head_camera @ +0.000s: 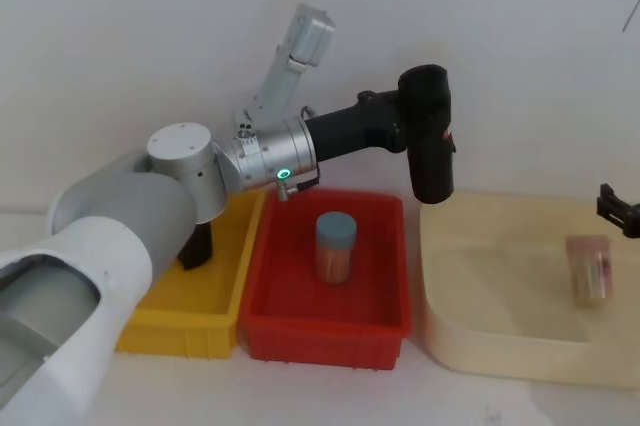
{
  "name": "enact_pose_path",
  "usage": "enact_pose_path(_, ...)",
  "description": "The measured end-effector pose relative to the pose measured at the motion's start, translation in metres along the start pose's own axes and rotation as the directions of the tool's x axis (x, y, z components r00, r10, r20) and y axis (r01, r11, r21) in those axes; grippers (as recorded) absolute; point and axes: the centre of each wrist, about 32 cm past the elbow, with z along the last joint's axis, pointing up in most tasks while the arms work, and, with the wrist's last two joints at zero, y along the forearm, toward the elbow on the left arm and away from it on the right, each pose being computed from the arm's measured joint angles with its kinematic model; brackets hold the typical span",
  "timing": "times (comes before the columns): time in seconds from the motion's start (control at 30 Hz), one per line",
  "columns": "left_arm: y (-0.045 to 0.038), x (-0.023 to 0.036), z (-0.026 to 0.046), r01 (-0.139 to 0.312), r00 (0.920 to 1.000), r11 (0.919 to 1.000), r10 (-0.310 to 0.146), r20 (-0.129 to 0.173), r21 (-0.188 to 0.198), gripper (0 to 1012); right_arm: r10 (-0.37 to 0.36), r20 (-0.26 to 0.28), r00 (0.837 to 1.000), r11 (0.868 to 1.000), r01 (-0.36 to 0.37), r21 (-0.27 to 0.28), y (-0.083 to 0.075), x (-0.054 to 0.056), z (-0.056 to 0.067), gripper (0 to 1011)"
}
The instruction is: Pick up the garbage bag with the one hand and transfer it to the other hand.
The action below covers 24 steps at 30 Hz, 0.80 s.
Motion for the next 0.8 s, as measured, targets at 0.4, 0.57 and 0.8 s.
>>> enact_pose_path(0.4,-0.0066,-0.0016,0.0005,0.013,0.9999,0.9999,-0.013,0.001,0.004,371,-0.007,-0.002,1.000,1.000,0.007,-0.016,-0.002,0.006,-0.005,1001)
enact_pose_path(0.57,-0.0078,-0.0021,0.0006,0.016,0.9999,0.9999,-0.016,0.001,0.005,371,0.031,-0.001,1.000,0.999,-0.031,0.016,-0.006,0.005,-0.003,1001)
enact_pose_path(0.8,-0.0088,-0.0023,0.0010,0.018,0.9998,0.9998,-0.018,0.002,0.006,371,0.101,0.005,0.995,0.993,-0.101,0.067,-0.011,0.004,-0.001,1001)
